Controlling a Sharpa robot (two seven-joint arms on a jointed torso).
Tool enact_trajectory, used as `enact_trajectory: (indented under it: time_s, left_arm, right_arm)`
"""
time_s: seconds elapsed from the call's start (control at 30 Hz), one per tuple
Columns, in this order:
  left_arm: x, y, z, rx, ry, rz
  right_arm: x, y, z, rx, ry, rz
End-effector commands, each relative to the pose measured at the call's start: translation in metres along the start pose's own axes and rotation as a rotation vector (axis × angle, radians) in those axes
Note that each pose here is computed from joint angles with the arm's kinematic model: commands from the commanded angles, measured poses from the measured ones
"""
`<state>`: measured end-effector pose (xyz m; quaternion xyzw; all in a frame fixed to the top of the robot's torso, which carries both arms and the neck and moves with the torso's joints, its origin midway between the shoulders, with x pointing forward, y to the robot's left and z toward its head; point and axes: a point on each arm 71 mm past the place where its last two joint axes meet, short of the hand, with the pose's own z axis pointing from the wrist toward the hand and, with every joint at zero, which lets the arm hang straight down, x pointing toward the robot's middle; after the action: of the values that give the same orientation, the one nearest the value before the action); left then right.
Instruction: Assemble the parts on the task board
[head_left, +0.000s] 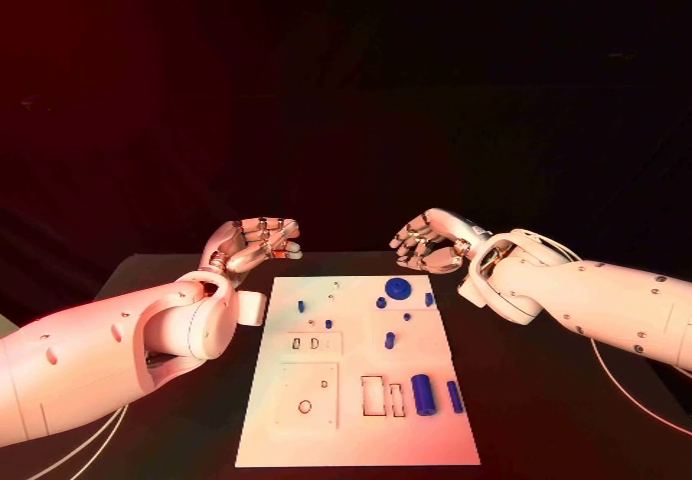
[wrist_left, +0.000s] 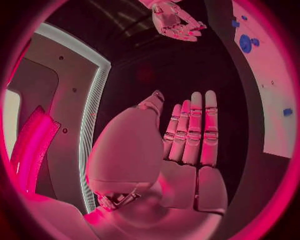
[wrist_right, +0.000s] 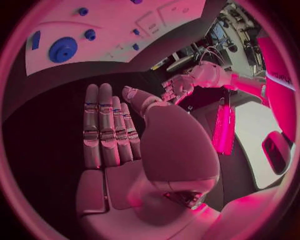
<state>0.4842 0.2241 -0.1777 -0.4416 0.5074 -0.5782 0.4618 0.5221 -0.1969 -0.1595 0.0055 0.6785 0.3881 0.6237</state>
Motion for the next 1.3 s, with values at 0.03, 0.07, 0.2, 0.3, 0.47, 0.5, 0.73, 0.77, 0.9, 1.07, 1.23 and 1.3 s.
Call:
enact_trajectory:
  time_s: [0.03, 0.07, 0.2, 0.3, 0.47, 0.5, 0.73, 0.77, 0.9, 1.07, 1.23, 1.3]
  left_arm:
    - [0.0093, -0.0062, -0.0066, 0.007, 0.081, -0.007]
    - [0.0108, -0.008, -0.0094, 0.007, 0.093, -0.01]
    - [0.0163, -0.0147, -0.0193, 0.01, 0.134, -0.016]
    - [0.0187, -0.0181, -0.0239, 0.012, 0.152, -0.018]
    - [0.021, -0.0222, -0.0281, 0.015, 0.168, -0.023]
    - [0.0212, -0.0227, -0.0286, 0.015, 0.17, -0.023]
    - [0.0216, -0.0249, -0.0308, 0.017, 0.175, -0.025]
    - [0.0215, -0.0252, -0.0311, 0.017, 0.175, -0.025]
    - [0.0216, -0.0259, -0.0319, 0.018, 0.177, -0.026]
    - [0.0218, -0.0269, -0.0327, 0.018, 0.18, -0.028]
    - [0.0224, -0.0284, -0.0329, 0.02, 0.183, -0.029]
    - [0.0224, -0.0288, -0.0328, 0.02, 0.183, -0.029]
  right_arm:
    - [0.01, 0.005, 0.002, 0.003, 0.132, -0.242]
    - [0.011, 0.007, 0.003, 0.003, 0.146, -0.271]
    - [0.015, 0.011, 0.006, 0.007, 0.193, -0.365]
    - [0.018, 0.013, 0.008, 0.014, 0.218, -0.412]
    - [0.021, 0.013, 0.011, 0.032, 0.239, -0.463]
    - [0.022, 0.012, 0.012, 0.036, 0.242, -0.47]
    - [0.024, 0.008, 0.015, 0.053, 0.246, -0.497]
    - [0.024, 0.008, 0.016, 0.054, 0.245, -0.5]
    - [0.025, 0.008, 0.017, 0.056, 0.245, -0.505]
    - [0.028, 0.008, 0.018, 0.054, 0.252, -0.506]
    - [0.033, 0.007, 0.018, 0.054, 0.264, -0.505]
    - [0.034, 0.007, 0.018, 0.055, 0.268, -0.505]
